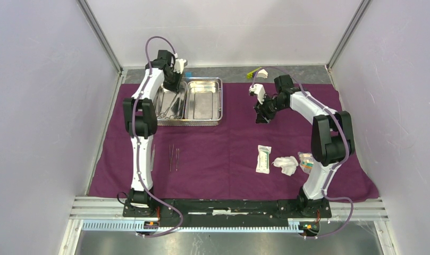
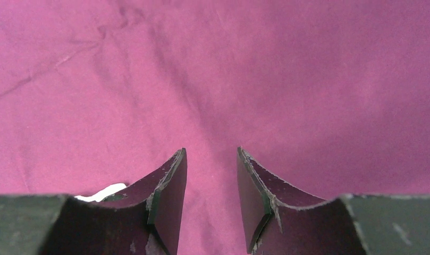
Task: Open and lay out the surgical kit
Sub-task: Pick up the medical item from the container, then place the medical item in the surgical kit.
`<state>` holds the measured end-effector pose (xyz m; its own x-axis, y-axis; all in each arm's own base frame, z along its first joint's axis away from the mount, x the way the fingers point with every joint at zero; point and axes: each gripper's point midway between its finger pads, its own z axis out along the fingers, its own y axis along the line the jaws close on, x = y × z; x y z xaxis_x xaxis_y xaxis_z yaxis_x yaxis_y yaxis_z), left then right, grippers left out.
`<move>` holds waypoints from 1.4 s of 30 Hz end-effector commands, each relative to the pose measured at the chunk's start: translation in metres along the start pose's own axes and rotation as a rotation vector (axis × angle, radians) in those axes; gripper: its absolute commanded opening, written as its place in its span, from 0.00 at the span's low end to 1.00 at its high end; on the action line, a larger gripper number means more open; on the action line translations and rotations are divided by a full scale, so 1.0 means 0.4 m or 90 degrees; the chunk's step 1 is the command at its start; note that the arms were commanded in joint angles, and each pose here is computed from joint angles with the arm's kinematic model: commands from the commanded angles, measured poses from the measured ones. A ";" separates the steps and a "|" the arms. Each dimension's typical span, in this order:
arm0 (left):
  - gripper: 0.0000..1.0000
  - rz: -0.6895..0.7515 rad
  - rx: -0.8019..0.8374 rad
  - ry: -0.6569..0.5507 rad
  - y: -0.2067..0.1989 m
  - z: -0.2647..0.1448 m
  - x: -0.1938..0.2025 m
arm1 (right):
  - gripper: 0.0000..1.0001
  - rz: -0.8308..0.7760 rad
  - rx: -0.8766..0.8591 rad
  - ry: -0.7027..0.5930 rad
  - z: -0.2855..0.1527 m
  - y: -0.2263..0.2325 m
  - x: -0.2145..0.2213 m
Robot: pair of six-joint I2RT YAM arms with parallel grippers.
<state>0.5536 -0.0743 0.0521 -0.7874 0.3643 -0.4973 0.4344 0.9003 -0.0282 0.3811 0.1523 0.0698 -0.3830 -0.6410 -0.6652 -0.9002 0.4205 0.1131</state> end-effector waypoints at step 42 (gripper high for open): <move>0.02 -0.070 0.493 -0.422 -0.677 -0.642 -0.166 | 0.58 0.122 -0.301 -0.552 -0.164 0.333 -0.528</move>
<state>0.3789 -0.2756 0.2631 -0.6237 -0.0014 -0.7817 0.6881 0.4735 -0.5499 0.3331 0.2966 0.2513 -0.4595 0.1239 -0.8795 -0.8770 0.0932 0.4713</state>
